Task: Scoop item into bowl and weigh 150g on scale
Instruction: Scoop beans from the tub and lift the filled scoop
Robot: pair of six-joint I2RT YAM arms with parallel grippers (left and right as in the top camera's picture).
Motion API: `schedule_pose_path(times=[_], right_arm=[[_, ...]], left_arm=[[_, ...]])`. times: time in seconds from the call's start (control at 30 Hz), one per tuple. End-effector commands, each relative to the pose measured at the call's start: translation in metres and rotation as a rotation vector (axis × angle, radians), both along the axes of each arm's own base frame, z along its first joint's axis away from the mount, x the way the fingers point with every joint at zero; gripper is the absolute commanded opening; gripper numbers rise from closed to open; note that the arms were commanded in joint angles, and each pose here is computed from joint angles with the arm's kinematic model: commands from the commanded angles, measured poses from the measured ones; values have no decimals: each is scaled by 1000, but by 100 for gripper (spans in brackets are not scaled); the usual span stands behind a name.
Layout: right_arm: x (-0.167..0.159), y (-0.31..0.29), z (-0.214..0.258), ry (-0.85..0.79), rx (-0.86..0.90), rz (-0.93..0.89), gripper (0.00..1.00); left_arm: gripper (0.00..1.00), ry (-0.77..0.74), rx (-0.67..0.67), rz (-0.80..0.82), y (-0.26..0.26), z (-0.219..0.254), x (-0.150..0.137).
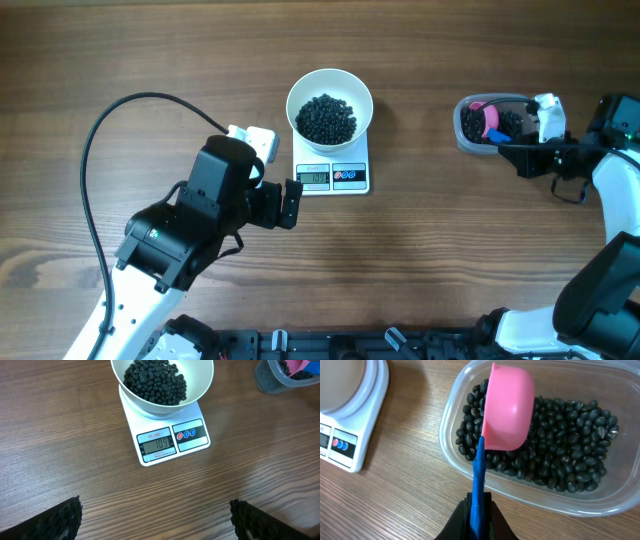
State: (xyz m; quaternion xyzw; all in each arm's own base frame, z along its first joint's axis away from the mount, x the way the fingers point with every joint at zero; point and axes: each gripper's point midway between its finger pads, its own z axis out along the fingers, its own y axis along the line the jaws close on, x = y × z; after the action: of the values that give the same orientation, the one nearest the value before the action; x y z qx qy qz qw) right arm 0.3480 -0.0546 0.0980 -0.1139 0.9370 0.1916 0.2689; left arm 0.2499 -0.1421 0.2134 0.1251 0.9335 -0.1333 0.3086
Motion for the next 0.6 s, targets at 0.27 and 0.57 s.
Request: schedule_pose_path(times=[0.27, 0.57], right_arm=[[3, 0, 4, 25, 151, -101, 4], [1, -2, 9, 58, 243, -180, 4]], left_arm=[[100, -7, 3, -19, -2, 1, -1], [100, -7, 3, -19, -2, 1, -1]])
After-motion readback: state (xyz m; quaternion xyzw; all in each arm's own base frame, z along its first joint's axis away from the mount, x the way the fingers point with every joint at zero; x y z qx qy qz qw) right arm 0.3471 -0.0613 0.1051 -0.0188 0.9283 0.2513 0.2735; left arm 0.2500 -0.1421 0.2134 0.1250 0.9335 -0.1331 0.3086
